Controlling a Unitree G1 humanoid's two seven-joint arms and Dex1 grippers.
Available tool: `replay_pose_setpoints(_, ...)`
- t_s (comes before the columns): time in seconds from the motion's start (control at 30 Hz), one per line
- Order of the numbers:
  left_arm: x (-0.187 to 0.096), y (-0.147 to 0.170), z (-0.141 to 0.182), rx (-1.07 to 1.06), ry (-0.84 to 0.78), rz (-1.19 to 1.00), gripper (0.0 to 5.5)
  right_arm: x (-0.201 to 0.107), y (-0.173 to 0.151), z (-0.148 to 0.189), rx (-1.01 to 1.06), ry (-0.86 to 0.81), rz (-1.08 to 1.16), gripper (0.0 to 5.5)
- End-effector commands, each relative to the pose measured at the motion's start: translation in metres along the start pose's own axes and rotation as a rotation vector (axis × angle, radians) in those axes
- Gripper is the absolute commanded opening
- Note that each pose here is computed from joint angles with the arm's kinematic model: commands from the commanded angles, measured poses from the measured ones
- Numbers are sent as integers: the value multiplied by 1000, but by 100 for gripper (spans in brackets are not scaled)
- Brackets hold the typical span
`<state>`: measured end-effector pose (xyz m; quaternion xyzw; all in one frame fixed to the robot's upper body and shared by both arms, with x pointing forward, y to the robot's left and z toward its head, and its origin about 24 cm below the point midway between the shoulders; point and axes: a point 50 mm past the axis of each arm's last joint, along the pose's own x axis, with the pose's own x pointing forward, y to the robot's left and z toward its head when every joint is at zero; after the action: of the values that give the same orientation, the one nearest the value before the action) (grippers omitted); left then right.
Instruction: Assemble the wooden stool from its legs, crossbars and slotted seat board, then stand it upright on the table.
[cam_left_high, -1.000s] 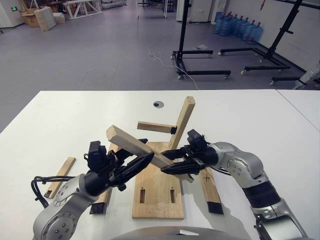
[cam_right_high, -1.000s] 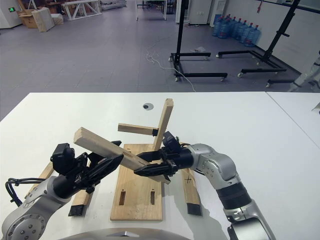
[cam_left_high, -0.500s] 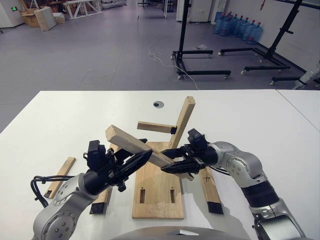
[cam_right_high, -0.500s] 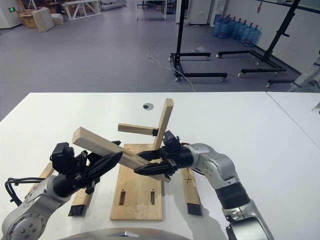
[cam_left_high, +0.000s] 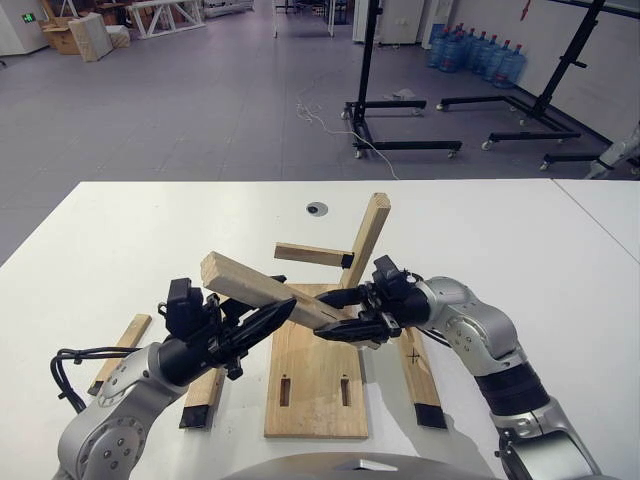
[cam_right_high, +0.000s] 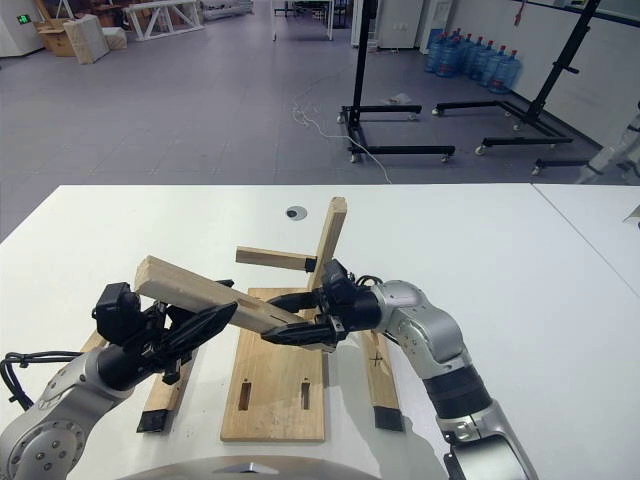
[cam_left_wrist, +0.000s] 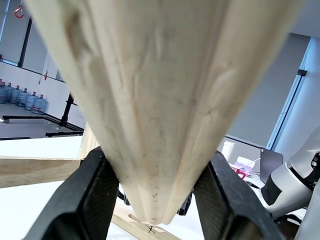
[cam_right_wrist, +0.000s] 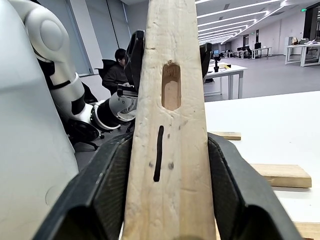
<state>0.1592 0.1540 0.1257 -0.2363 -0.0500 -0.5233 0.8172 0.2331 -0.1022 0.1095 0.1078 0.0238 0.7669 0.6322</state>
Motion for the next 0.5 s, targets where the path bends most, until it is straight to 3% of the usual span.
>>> replay_pose_setpoints(0.03, -6, 4, -6, -28, 42, 52, 201, -4, -3, 15, -82, -8, -35, 202)
replay_pose_setpoints(0.5, -4, 2, -2, -3, 41, 21, 201, -8, -6, 18, 56, -92, -59, 202)
